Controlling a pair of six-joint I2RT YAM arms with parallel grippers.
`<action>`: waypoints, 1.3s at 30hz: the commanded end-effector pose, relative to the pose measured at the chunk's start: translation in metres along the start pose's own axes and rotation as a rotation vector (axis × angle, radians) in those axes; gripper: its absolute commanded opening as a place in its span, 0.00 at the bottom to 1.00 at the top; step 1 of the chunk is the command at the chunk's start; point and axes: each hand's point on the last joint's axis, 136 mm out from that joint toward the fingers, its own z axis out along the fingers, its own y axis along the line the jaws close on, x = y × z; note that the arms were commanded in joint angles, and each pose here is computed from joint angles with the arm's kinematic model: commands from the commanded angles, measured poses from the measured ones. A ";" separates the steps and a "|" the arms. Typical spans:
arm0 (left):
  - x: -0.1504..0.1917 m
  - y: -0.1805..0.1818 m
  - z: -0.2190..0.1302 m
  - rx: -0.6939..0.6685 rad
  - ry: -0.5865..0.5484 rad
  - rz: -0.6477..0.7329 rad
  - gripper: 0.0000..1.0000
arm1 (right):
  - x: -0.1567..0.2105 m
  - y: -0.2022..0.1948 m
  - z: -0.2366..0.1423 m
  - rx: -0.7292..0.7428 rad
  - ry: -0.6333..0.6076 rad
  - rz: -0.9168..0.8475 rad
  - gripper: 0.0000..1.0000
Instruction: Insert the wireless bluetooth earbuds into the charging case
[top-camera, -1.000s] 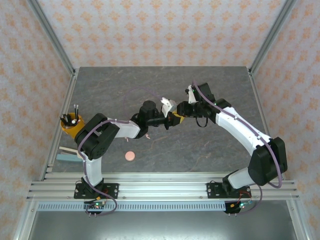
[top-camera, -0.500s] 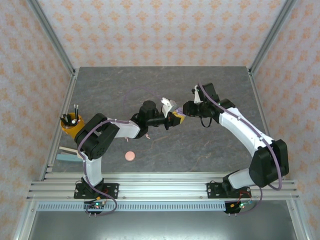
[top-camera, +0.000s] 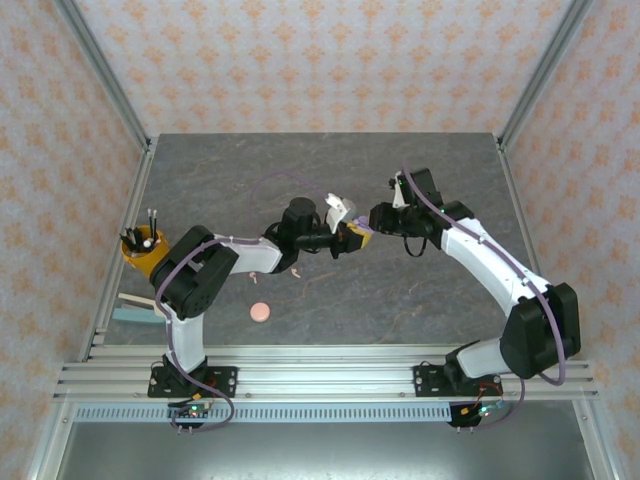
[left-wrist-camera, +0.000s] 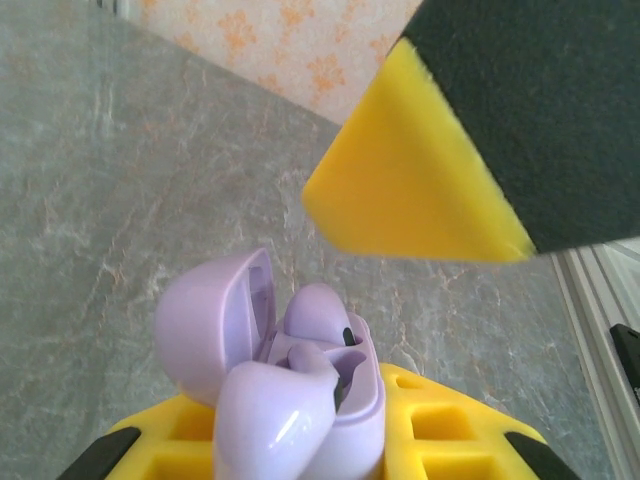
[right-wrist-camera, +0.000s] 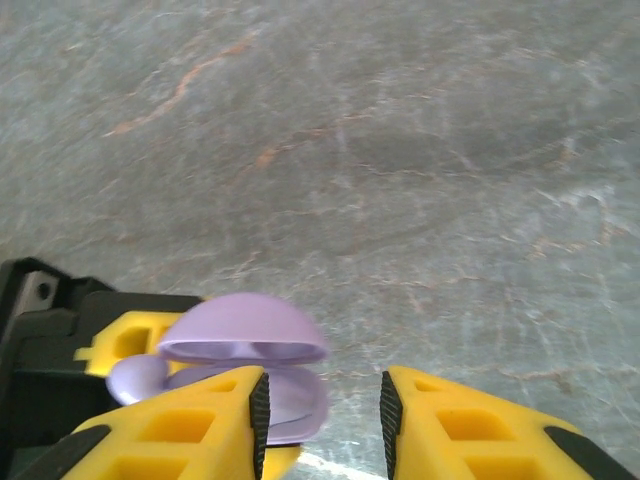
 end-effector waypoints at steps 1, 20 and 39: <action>0.021 0.005 0.008 0.017 0.073 -0.176 0.00 | -0.006 -0.026 -0.006 0.112 -0.063 0.088 0.37; 0.038 -0.015 0.056 0.092 0.387 -1.014 0.00 | -0.010 -0.035 -0.017 0.152 -0.109 0.178 0.37; 0.038 -0.007 0.060 0.031 0.377 -1.292 0.00 | -0.020 -0.034 -0.032 0.170 -0.151 0.178 0.37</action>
